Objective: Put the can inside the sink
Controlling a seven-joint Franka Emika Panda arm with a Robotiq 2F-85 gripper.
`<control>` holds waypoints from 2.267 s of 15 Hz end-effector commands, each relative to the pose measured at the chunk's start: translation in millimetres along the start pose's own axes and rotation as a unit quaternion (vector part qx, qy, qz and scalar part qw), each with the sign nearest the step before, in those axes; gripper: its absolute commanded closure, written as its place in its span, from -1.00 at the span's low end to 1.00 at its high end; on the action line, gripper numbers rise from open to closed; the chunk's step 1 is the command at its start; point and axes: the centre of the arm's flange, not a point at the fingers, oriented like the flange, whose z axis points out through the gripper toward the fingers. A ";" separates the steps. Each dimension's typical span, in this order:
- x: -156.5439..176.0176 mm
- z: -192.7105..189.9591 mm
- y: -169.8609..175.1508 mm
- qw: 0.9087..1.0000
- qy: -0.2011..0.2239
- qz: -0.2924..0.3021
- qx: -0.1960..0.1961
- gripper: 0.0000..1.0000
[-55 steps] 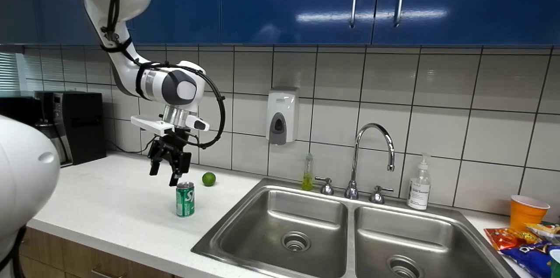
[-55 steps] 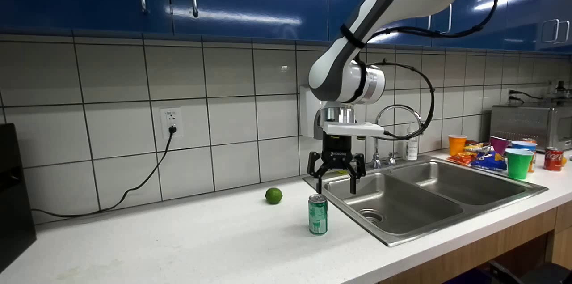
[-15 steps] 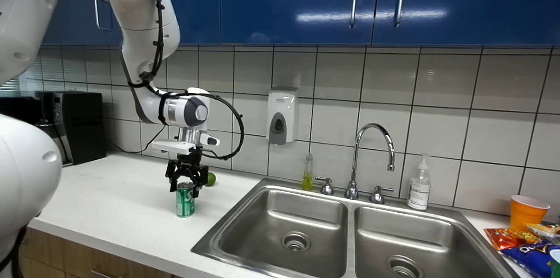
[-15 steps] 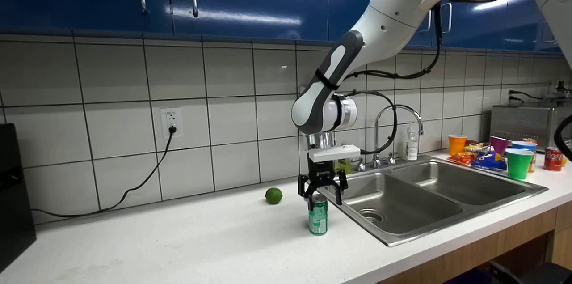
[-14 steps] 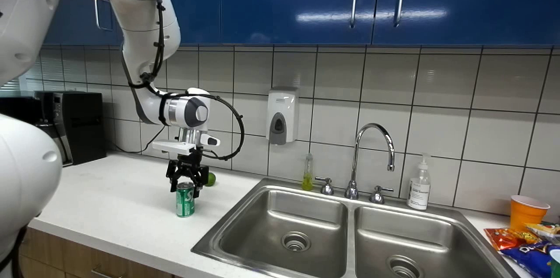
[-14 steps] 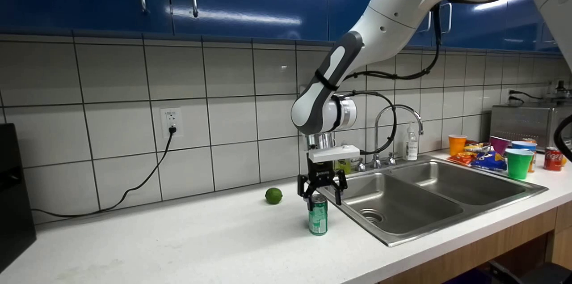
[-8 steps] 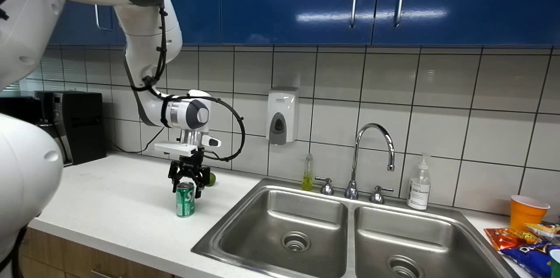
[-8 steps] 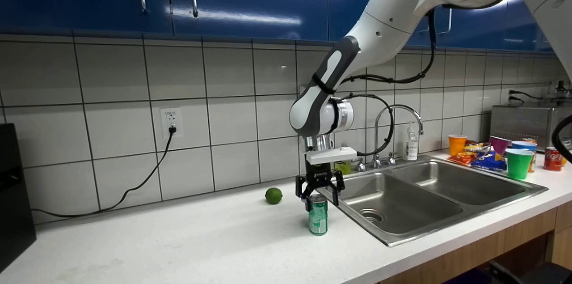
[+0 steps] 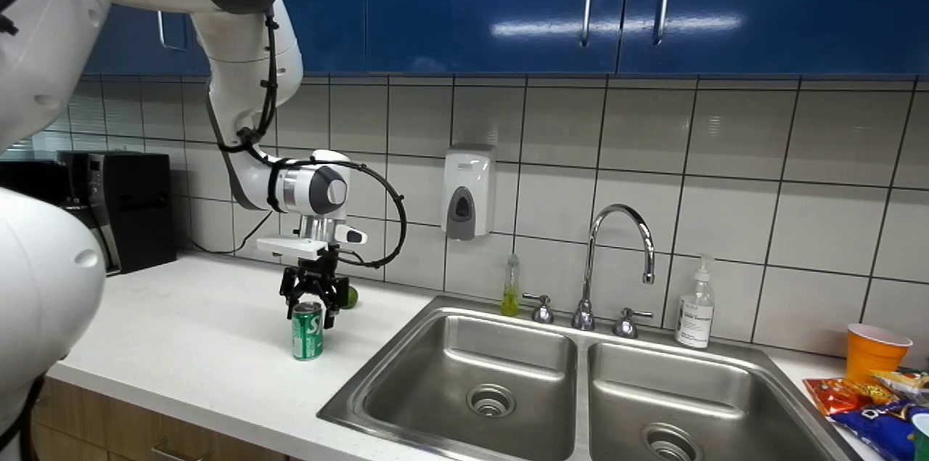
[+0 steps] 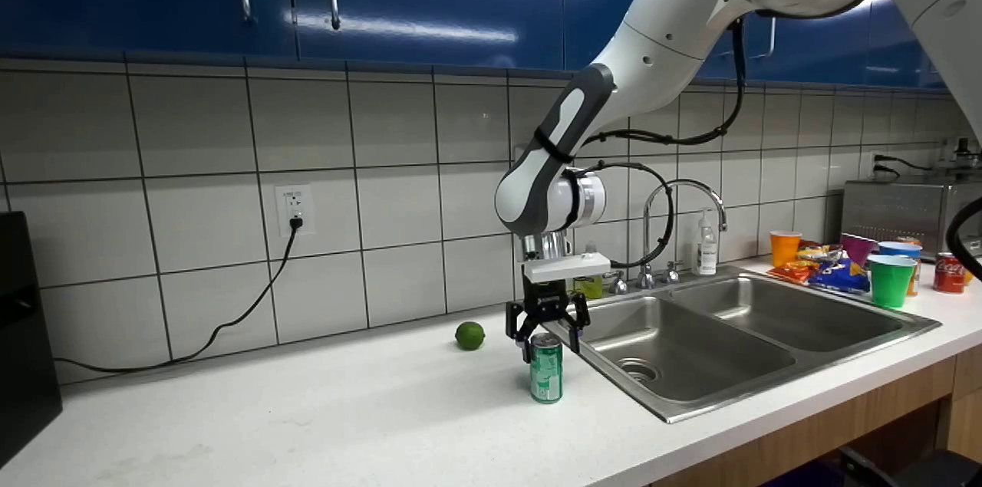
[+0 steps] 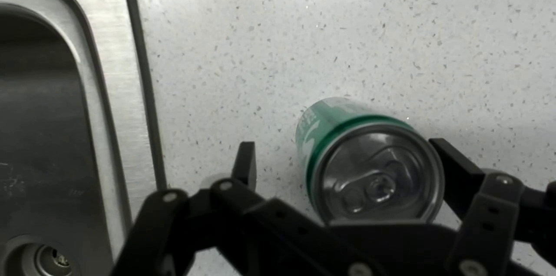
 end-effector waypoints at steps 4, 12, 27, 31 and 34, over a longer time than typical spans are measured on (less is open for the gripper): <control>-0.8 -1.7 0.6 1.000 0.001 -0.003 -0.004 -1.00; -4.9 -4.1 -2.9 1.000 0.002 -0.004 -0.005 -1.00; -3.1 -6.6 -7.0 1.000 0.004 -0.003 -0.003 0.23; -1.3 -21.0 -6.2 1.000 0.014 -0.001 -0.005 0.23; 0.5 -33.3 -5.8 1.000 0.024 0.000 -0.005 0.23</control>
